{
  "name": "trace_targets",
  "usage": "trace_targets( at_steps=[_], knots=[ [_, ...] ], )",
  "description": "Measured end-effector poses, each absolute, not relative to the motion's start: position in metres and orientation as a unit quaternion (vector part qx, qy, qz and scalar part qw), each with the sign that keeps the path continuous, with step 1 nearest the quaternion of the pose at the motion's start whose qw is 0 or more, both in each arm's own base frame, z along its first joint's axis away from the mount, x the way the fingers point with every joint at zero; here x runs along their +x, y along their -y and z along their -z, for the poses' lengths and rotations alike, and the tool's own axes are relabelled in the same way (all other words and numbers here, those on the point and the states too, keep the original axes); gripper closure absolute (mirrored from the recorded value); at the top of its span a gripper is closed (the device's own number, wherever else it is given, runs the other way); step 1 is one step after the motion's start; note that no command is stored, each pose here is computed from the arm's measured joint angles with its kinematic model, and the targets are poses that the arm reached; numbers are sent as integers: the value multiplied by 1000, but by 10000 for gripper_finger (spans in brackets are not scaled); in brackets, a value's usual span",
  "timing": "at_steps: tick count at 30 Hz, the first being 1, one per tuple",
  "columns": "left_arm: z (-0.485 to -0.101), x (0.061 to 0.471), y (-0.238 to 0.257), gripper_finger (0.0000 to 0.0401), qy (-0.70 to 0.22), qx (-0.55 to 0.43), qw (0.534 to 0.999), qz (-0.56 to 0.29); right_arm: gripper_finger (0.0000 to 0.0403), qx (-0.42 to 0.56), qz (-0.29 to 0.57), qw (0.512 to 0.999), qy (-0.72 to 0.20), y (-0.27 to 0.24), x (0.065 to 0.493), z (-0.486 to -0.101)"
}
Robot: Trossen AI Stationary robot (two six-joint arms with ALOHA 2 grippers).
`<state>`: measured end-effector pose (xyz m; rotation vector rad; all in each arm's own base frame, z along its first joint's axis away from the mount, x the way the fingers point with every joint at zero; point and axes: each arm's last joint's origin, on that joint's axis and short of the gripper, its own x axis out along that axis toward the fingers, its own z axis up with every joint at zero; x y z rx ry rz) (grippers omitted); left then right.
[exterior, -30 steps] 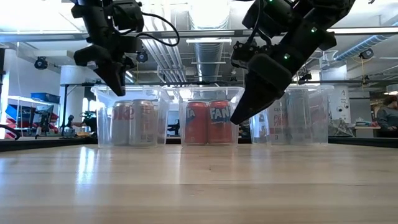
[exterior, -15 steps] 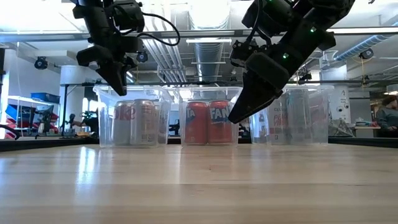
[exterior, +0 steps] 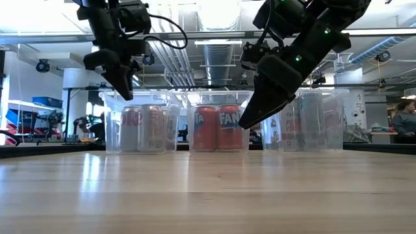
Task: Sort soda cans
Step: Adjust the left transparent bin on the table, then return to Home Position
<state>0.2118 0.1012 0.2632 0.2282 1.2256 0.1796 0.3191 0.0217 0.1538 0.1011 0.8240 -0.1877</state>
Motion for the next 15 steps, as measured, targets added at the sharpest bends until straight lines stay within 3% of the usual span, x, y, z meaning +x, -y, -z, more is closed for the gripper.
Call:
trace_targets(
  at_steps=[9,15],
  knots=[
    [-264,213,-101,329,-563,78,817,-96,69,54,93,911,-399,-22,319,-154],
    [-265,212,-101,285,-562,66,818,-102,59,53,93,909,-402,-22,320,-155]
  ],
)
